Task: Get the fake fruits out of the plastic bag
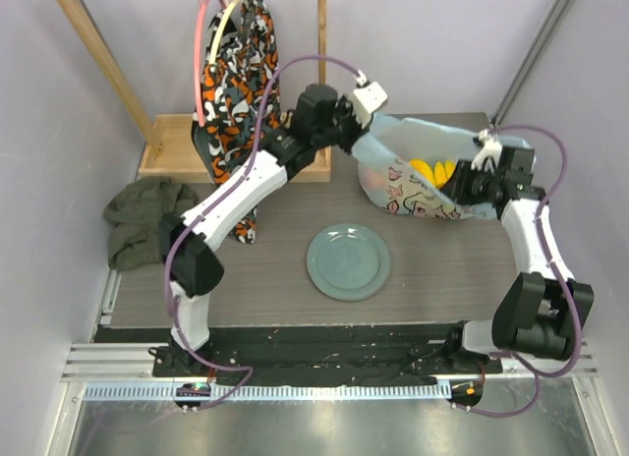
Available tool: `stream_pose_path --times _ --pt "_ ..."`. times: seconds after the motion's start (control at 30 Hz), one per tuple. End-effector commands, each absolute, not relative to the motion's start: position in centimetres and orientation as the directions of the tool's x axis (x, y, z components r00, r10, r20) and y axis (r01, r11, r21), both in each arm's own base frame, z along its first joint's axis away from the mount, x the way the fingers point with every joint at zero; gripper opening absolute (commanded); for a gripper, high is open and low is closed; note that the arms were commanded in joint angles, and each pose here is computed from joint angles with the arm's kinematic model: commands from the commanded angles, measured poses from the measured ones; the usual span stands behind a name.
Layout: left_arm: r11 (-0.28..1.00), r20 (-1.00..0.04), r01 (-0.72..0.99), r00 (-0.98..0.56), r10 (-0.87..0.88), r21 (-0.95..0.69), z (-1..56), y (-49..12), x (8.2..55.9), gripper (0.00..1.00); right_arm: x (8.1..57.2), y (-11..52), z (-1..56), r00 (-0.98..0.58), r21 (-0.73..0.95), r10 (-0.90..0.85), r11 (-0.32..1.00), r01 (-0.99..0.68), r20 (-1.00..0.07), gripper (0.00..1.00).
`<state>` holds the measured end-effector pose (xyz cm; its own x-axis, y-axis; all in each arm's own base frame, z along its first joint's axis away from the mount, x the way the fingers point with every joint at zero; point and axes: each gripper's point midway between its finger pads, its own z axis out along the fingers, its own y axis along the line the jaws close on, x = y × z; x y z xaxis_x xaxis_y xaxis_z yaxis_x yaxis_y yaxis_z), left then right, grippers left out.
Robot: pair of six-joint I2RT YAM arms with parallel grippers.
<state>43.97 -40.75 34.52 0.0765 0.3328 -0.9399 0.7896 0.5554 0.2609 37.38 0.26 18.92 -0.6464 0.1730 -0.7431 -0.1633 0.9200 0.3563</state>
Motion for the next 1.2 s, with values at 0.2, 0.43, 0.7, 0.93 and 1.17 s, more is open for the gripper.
stream_pose_path --times 0.2,0.43,0.7,0.93,1.17 --pt "0.285 -0.845 0.957 -0.198 0.497 -0.056 22.7 -39.0 28.4 0.00 30.8 -0.4 13.5 -0.776 0.290 0.153 0.956 -0.040 -0.612 0.55" --pt "0.304 -0.869 0.952 -0.180 0.461 -0.036 24.5 -40.5 29.1 0.00 36.0 -1.8 15.9 -0.717 0.273 0.172 0.962 -0.026 -0.676 0.59" --pt "0.322 -0.880 0.947 -0.170 0.443 -0.021 25.4 -41.2 30.1 0.03 41.0 -0.9 17.1 -0.644 0.056 -0.164 0.950 -0.306 -0.747 0.63" --pt "0.322 -0.879 0.947 -0.172 0.445 -0.022 25.3 -41.4 30.2 0.06 43.5 -0.7 14.4 -0.608 -0.108 -0.446 0.854 -0.509 -0.657 0.66" --pt "0.331 -0.874 0.944 -0.148 0.462 0.015 25.3 -41.0 30.6 0.06 42.5 -0.2 13.3 -0.626 -0.083 -0.529 0.798 -0.598 -0.573 0.67"
